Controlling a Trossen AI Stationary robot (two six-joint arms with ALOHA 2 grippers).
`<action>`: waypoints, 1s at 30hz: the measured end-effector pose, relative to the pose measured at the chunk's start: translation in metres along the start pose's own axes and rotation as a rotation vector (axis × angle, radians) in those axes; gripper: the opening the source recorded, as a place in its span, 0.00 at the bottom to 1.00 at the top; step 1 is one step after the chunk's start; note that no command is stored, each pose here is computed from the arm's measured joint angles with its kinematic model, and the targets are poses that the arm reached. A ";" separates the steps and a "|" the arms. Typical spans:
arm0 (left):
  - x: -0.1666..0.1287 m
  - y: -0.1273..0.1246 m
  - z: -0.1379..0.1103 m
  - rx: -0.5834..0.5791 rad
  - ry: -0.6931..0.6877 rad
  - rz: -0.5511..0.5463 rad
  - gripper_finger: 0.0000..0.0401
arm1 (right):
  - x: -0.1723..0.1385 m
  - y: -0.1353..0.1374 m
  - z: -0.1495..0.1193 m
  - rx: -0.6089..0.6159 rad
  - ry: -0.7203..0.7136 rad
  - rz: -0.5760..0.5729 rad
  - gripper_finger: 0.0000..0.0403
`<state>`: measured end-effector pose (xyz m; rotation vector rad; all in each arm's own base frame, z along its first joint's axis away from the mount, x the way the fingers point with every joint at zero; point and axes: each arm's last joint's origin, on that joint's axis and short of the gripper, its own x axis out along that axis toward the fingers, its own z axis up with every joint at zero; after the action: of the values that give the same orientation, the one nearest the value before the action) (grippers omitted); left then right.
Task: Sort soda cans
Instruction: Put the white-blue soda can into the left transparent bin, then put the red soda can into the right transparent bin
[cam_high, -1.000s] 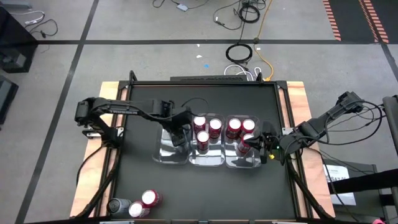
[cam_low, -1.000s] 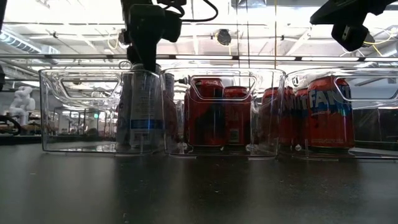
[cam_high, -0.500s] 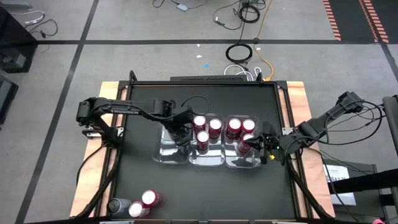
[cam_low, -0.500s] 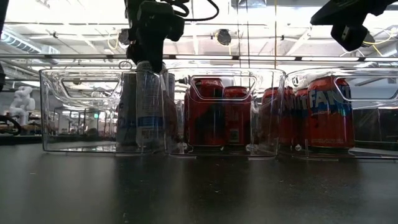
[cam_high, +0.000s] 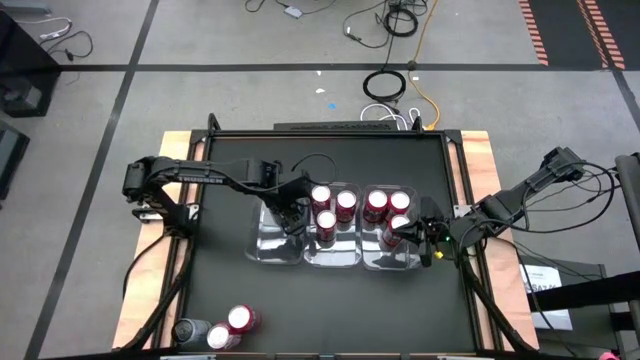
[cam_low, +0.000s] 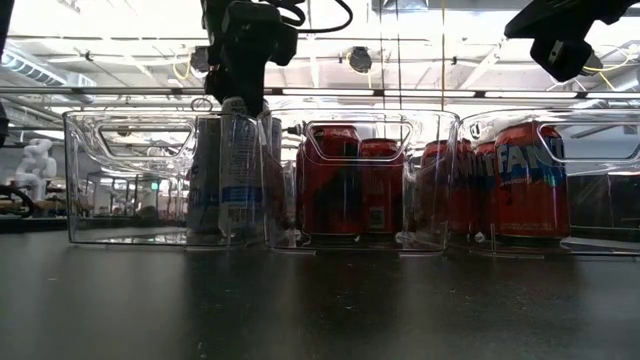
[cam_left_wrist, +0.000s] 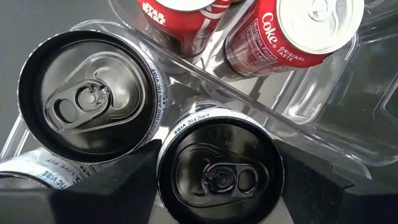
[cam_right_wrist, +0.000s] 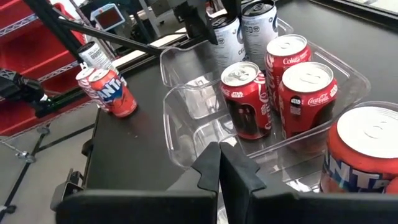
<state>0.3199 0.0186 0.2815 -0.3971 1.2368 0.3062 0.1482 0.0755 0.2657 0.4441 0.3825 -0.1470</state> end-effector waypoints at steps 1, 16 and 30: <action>0.000 0.000 0.000 0.000 0.000 0.000 0.71 | 0.000 0.000 0.000 0.000 0.001 0.000 0.00; -0.002 -0.001 0.001 0.001 -0.025 0.001 0.82 | 0.000 0.001 -0.001 -0.022 0.031 0.036 0.00; -0.018 0.002 -0.005 -0.076 -0.036 -0.005 0.84 | 0.000 0.001 -0.001 -0.045 0.033 0.039 0.00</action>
<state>0.3092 0.0177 0.2965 -0.4584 1.1909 0.3555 0.1481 0.0768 0.2653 0.4100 0.4087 -0.0931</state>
